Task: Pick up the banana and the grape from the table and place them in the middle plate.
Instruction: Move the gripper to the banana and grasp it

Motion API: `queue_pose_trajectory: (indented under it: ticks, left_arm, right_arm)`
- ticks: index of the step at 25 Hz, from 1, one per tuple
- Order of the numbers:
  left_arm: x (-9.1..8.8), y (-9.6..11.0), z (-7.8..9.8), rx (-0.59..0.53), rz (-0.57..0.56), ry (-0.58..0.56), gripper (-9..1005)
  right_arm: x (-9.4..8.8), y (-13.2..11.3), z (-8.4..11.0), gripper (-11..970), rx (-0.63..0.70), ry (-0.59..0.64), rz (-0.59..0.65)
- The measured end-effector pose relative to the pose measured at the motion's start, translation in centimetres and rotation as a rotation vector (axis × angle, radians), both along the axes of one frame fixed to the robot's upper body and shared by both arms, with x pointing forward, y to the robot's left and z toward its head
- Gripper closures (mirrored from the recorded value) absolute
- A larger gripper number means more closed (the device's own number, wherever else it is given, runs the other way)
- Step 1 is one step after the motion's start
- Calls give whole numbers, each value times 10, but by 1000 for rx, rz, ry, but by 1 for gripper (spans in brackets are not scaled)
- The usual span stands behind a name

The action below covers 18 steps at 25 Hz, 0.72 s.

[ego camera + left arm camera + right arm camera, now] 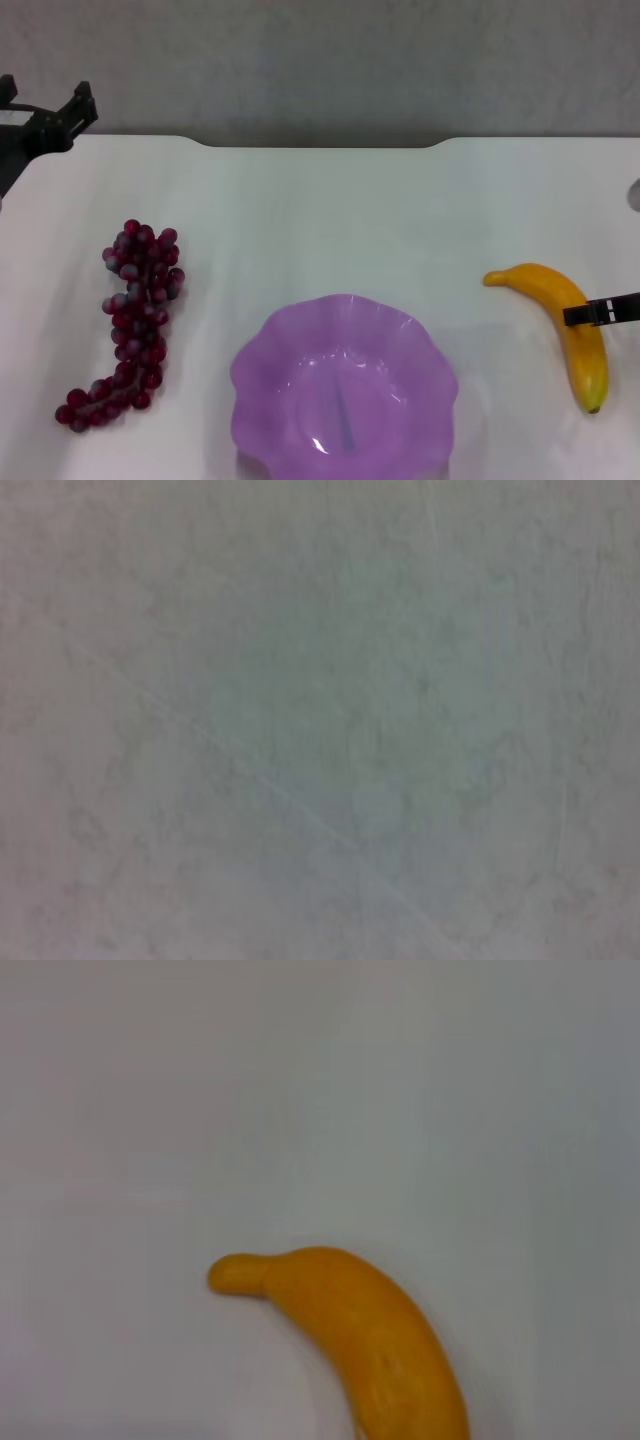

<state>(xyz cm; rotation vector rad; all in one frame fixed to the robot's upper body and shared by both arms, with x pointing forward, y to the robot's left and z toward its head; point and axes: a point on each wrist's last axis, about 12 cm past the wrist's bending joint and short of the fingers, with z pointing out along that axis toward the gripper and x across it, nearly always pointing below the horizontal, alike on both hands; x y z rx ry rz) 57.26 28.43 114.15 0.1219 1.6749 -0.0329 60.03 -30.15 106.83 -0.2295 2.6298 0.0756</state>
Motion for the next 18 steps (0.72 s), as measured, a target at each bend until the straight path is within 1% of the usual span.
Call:
queue_pose_trajectory:
  ticks: [5,14,18]
  left_arm:
    - [0,-1,0,0,-2,1,129]
    - [0,-1,2,-4,-4,-7,129]
    - [0,-1,2,-4,-4,-7,130]
  right_arm:
    - [2,5,0,162,-8,3,30]
    - [4,7,-14,163,-21,53,31]
    - [5,8,-14,163,-22,49,31]
